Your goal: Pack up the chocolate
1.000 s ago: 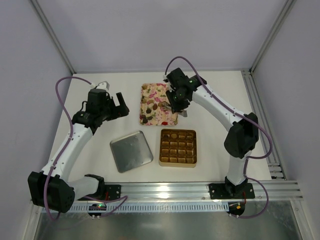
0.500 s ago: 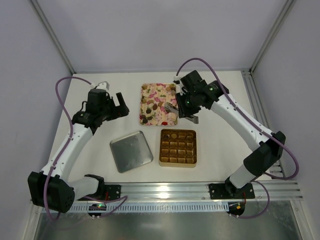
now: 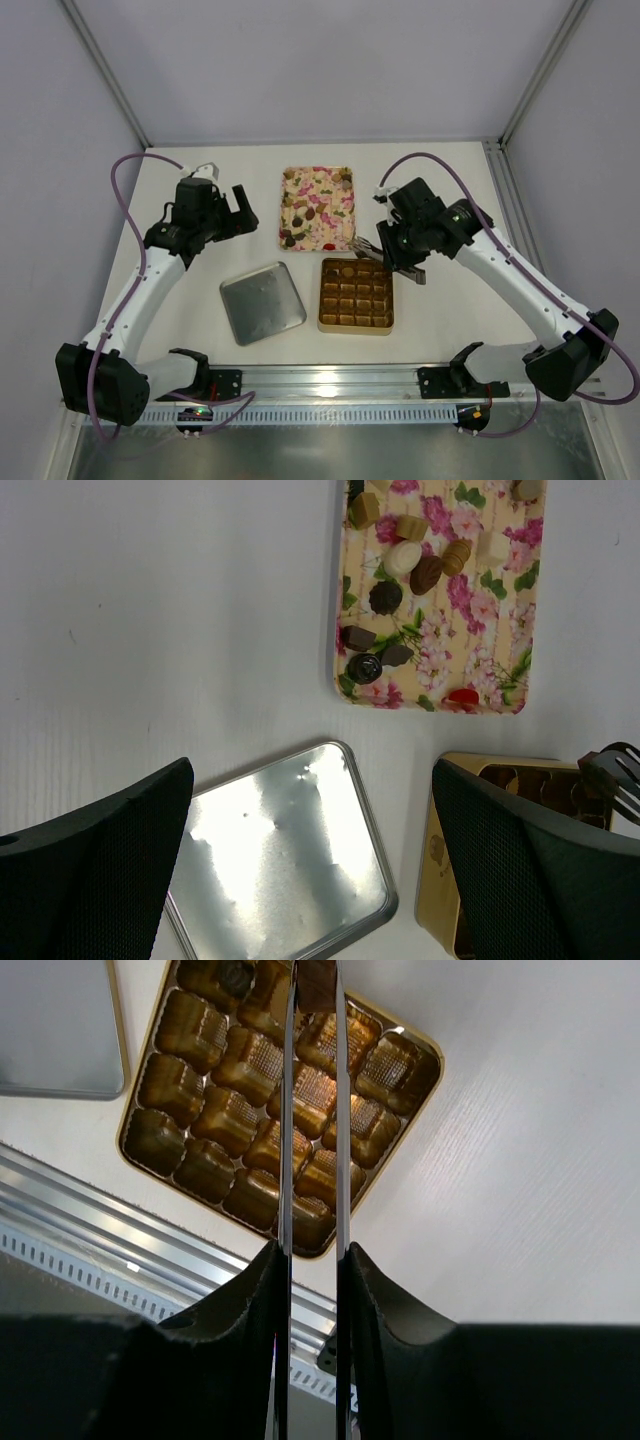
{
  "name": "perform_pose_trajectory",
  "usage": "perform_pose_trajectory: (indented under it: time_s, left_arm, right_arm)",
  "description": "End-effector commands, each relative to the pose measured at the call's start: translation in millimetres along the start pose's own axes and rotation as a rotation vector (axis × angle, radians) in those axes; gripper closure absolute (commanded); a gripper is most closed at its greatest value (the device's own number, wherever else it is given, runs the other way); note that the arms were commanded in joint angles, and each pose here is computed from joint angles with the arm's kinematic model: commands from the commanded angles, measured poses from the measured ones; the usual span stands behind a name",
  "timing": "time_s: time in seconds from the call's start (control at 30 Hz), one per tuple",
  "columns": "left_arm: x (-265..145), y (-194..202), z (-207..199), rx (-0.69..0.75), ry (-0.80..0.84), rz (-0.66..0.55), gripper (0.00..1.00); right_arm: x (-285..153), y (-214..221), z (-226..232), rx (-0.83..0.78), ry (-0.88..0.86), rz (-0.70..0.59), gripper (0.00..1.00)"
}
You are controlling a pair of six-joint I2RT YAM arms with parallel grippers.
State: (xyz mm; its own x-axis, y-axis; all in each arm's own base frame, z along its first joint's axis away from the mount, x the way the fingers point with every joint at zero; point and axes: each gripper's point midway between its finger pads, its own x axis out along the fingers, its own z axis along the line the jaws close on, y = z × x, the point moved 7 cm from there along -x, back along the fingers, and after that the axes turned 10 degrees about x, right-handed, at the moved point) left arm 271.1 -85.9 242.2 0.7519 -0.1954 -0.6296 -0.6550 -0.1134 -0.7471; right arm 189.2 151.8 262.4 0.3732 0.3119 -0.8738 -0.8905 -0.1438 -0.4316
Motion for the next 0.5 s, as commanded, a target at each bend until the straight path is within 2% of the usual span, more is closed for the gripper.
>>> perform_pose_trajectory:
  time_s: [0.0, 0.47]
  left_arm:
    - [-4, -11, -2, 0.014, 0.009, -0.034, 0.00]
    - [-3, -10, -2, 0.014, 0.006, -0.030, 0.00]
  right_arm:
    - [-5, 8, -3, 0.019, -0.007, -0.020, 0.68]
    - [2, 26, -9, 0.029, -0.010, 0.015, 0.68]
